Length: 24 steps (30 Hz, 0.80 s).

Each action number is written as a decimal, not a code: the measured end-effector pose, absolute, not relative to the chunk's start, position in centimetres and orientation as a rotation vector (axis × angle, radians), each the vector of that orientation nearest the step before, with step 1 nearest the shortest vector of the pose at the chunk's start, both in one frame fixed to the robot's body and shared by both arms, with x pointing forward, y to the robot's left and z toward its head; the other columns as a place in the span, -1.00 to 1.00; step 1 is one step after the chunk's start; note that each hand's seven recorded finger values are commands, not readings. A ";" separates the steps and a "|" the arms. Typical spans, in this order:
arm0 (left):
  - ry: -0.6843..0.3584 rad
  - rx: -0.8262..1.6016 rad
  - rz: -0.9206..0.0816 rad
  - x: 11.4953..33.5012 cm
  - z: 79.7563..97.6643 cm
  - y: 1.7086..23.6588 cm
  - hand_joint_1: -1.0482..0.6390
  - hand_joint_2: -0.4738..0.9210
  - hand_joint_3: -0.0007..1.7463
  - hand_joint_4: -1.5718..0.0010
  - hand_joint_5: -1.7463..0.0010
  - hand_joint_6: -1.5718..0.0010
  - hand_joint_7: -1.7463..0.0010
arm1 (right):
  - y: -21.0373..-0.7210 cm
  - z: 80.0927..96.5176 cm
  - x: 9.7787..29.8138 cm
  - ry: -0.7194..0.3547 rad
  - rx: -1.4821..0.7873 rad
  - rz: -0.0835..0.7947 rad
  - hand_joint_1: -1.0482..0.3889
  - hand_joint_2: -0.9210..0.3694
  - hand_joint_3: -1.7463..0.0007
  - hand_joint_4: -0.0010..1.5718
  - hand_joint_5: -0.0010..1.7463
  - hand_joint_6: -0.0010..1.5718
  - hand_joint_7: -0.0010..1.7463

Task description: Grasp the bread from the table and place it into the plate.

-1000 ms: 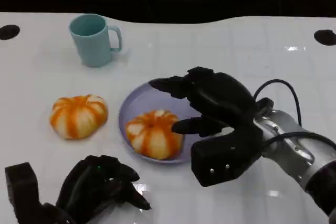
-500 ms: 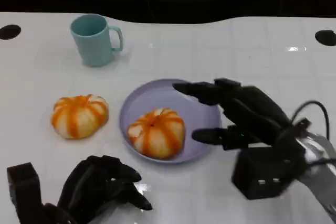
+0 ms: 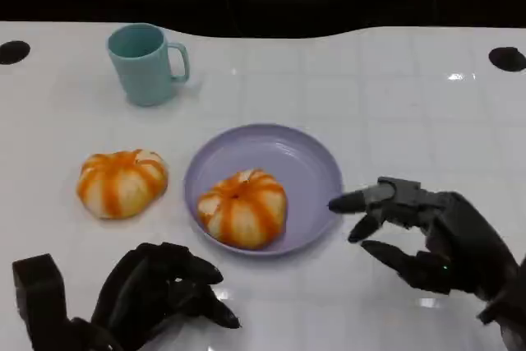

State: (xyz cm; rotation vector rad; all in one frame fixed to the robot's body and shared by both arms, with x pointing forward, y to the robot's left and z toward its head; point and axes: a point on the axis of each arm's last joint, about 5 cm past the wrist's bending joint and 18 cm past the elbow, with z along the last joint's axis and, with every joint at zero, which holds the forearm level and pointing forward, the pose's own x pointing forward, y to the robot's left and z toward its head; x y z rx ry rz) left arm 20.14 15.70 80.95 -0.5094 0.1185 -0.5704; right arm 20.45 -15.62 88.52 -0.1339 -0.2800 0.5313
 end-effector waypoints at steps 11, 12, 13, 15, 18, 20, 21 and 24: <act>0.127 -0.518 -0.573 20.1 80.9 15.6 -0.94 0.80 -1.00 -1.00 0.66 -1.00 0.93 | -16.8 87.0 16.8 -0.162 0.011 0.414 -0.39 -1.00 0.73 -0.17 1.00 -0.20 0.61; 0.127 -0.518 -0.573 20.1 80.9 15.6 -0.95 0.80 -1.00 -1.00 0.66 -1.00 0.93 | -16.8 87.0 16.6 -0.151 0.022 0.409 -0.39 -1.00 0.73 -0.15 1.00 -0.19 0.62; 0.127 -0.518 -0.573 20.1 80.9 15.6 -0.95 0.80 -1.00 -1.00 0.66 -1.00 0.93 | -16.9 87.0 16.6 -0.141 0.029 0.405 -0.38 -1.00 0.73 -0.14 1.00 -0.19 0.67; 0.127 -0.518 -0.572 20.1 80.9 15.6 -0.95 0.80 -1.00 -1.00 0.66 -1.00 0.93 | -16.9 87.1 16.5 -0.127 0.052 0.400 -0.35 -1.00 0.73 -0.10 1.00 -0.22 0.77; 0.127 -0.517 -0.572 20.1 80.9 15.6 -0.96 0.81 -0.99 -1.00 0.66 -1.00 0.93 | -16.7 87.0 16.5 -0.098 0.109 0.407 -0.34 -1.00 0.73 -0.09 1.00 -0.23 0.89; 0.127 -0.517 -0.572 20.1 80.9 15.6 -0.96 0.80 -1.00 -1.00 0.65 -1.00 0.92 | -16.8 86.8 16.6 -0.072 0.137 0.413 -0.35 -1.00 0.74 -0.09 1.00 -0.26 0.97; 0.127 -0.518 -0.571 20.1 80.9 15.7 -0.96 0.81 -1.00 -1.00 0.65 -1.00 0.92 | -16.9 86.8 16.6 -0.061 0.146 0.416 -0.35 -1.00 0.74 -0.09 1.00 -0.26 0.99; 0.126 -0.517 -0.569 20.1 80.9 15.7 -0.96 0.81 -0.99 -1.00 0.65 -1.00 0.92 | -17.0 86.7 16.7 -0.043 0.159 0.426 -0.34 -1.00 0.76 -0.08 1.00 -0.25 1.00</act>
